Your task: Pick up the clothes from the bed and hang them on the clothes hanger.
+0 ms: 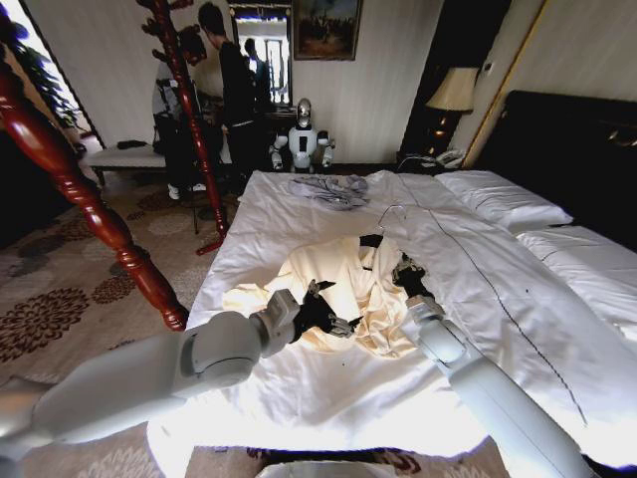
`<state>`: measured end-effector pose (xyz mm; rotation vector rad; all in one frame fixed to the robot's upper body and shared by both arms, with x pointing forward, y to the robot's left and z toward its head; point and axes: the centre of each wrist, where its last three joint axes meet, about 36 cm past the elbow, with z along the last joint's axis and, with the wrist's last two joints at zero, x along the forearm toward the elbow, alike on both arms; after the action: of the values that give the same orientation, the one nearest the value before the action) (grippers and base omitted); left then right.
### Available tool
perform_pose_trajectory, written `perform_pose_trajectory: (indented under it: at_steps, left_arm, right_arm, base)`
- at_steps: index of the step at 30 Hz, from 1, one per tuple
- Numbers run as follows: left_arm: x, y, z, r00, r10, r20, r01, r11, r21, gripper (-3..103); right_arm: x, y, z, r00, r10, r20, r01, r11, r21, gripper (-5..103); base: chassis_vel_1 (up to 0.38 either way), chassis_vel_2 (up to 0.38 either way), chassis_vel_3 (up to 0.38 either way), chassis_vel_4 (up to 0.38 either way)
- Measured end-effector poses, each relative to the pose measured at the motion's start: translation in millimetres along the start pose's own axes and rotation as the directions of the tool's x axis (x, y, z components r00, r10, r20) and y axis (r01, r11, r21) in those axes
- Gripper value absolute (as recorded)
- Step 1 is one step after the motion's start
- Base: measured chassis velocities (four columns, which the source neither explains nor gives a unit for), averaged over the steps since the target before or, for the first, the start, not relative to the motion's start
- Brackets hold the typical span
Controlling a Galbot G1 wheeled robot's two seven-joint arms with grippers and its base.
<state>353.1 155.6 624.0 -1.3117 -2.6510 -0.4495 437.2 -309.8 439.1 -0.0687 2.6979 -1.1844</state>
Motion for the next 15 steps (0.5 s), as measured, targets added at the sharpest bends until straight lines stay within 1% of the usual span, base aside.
perform_pose_trajectory:
  at_steps: [1, 2, 5, 6, 8, 10, 11, 12, 13, 14, 15]
  left_arm:
    - [2.9, 5.2, -2.0, 1.0, -0.006, 0.013, 0.006, 1.0, -0.005, 100]
    - [2.9, 5.2, -2.0, 1.0, -0.006, 0.013, 0.006, 1.0, -0.005, 100]
    - [7.2, 25.8, -4.4, 1.0, -0.017, 0.024, 0.018, 0.999, -0.028, 100]
    - [7.2, 25.8, -4.4, 1.0, -0.017, 0.024, 0.018, 0.999, -0.028, 100]
    - [7.6, 46.8, -4.3, 1.0, -0.011, 0.017, 0.012, 0.999, -0.052, 100]
    - [8.5, 61.9, -4.7, 1.0, 0.006, 0.013, -0.005, 0.998, -0.067, 100]
    - [8.5, 61.9, -4.7, 1.0, 0.006, 0.013, -0.005, 0.998, -0.067, 100]
    - [9.1, 77.1, -2.8, 1.0, 0.028, 0.012, -0.027, 0.997, -0.074, 100]
    - [8.7, 86.5, -0.4, 0.999, 0.04, 0.03, -0.038, 0.996, -0.077, 100]
    - [8.3, 91.9, 1.2, 0.998, 0.044, 0.042, -0.04, 0.996, -0.081, 100]
    - [8.3, 91.9, 1.2, 0.998, 0.044, 0.042, -0.04, 0.996, -0.081, 100]
  right_arm:
    - [1.9, -0.1, 0.3, 1.0, -0.003, 0.013, 0.003, 1.0, 0.012, 20]
    - [1.9, -0.1, 0.3, 1.0, -0.003, 0.013, 0.003, 1.0, 0.012, 20]
    - [4.8, -1.5, 0.6, 0.999, -0.005, 0.036, 0.004, 0.999, 0.033, 20]
    - [4.8, -1.5, 0.6, 0.999, -0.005, 0.036, 0.004, 0.999, 0.033, 20]
    - [5.9, -4.0, 0.8, 0.999, -0.005, 0.051, 0.003, 0.999, 0.052, 20]
    - [6.0, -5.5, 1.1, 0.998, -0.004, 0.06, 0.0, 0.998, 0.064, 20]
    - [6.0, -5.5, 1.1, 0.998, -0.004, 0.06, 0.0, 0.998, 0.064, 20]
    - [5.8, -6.0, 1.2, 0.998, -0.002, 0.069, -0.003, 0.997, 0.074, 20]
    - [5.7, -6.2, 1.2, 0.997, -0.002, 0.074, -0.004, 0.997, 0.08, 20]
    - [5.7, -6.1, 1.2, 0.997, -0.002, 0.078, -0.005, 0.996, 0.084, 20]
    - [5.7, -6.1, 1.2, 0.997, -0.002, 0.078, -0.005, 0.996, 0.084, 20]
  base:
    - [0.0, 0.0, 0.0, 0.0]
    - [0.0, 0.0, 0.0, 0.0]
    - [0.0, 0.0, 0.0, 0.0]
    - [0.0, 0.0, 0.0, 0.0]
    - [0.0, 0.0, 0.0, 0.0]
    - [0.0, 0.0, 0.0, 0.0]
    - [0.0, 0.0, 0.0, 0.0]
    - [0.0, 0.0, 0.0, 0.0]
    - [0.0, 0.0, 0.0, 0.0]
    - [0.0, 0.0, 0.0, 0.0]
    - [0.0, 0.0, 0.0, 0.0]
